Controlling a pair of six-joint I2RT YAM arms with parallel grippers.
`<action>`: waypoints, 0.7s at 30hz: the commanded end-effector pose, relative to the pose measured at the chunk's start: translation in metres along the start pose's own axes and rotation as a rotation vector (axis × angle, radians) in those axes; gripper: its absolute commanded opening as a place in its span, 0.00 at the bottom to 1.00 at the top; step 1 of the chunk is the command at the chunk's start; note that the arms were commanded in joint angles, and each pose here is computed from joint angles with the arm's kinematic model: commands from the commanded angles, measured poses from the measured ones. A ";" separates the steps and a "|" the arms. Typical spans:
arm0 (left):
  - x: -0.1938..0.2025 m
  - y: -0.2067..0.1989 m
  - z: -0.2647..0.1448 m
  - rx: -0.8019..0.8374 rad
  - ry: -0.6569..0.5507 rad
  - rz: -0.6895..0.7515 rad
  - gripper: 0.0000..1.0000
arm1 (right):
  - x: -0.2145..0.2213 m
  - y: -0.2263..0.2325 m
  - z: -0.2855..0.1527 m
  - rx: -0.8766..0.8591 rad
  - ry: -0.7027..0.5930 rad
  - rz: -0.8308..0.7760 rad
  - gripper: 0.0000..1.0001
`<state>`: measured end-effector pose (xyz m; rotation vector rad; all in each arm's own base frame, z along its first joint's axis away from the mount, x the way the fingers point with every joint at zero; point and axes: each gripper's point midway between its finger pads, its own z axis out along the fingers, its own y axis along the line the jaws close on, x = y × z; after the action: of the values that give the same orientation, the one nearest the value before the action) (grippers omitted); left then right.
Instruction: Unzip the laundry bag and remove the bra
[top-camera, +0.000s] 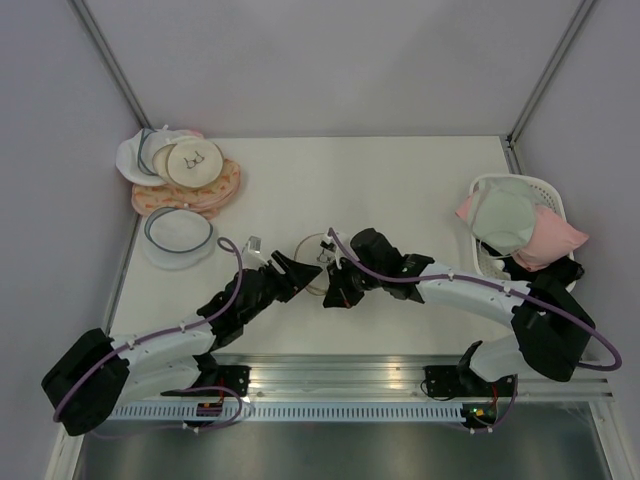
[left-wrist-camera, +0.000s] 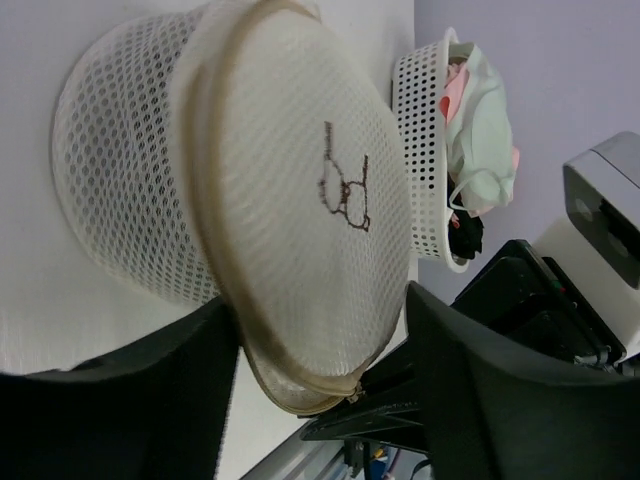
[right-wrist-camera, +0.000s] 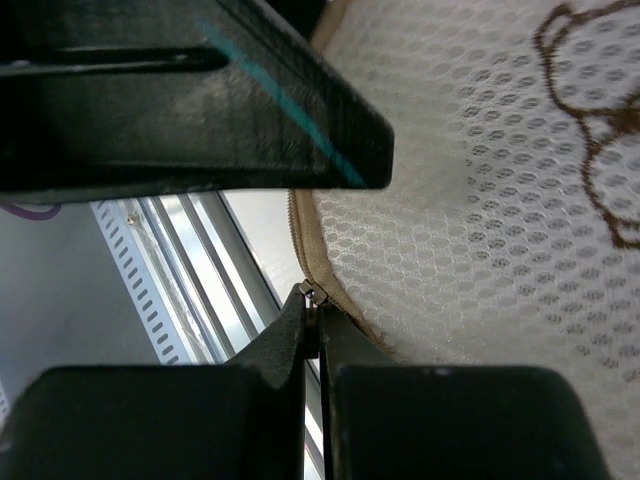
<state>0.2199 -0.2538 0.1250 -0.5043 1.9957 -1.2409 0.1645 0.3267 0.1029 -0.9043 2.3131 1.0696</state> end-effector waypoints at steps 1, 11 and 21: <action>-0.007 -0.022 0.002 0.097 -0.036 -0.044 0.64 | -0.024 0.015 0.003 -0.053 -0.057 -0.055 0.00; 0.001 -0.008 -0.001 0.063 -0.008 -0.031 0.02 | -0.011 -0.001 0.000 0.041 0.000 -0.044 0.00; -0.010 0.008 -0.016 -0.008 -0.055 0.089 0.02 | 0.046 -0.095 -0.023 0.543 0.191 0.018 0.00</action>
<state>0.2155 -0.2416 0.1339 -0.5008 1.9416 -1.2375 0.1824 0.2836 0.0577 -0.8604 2.5070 0.6248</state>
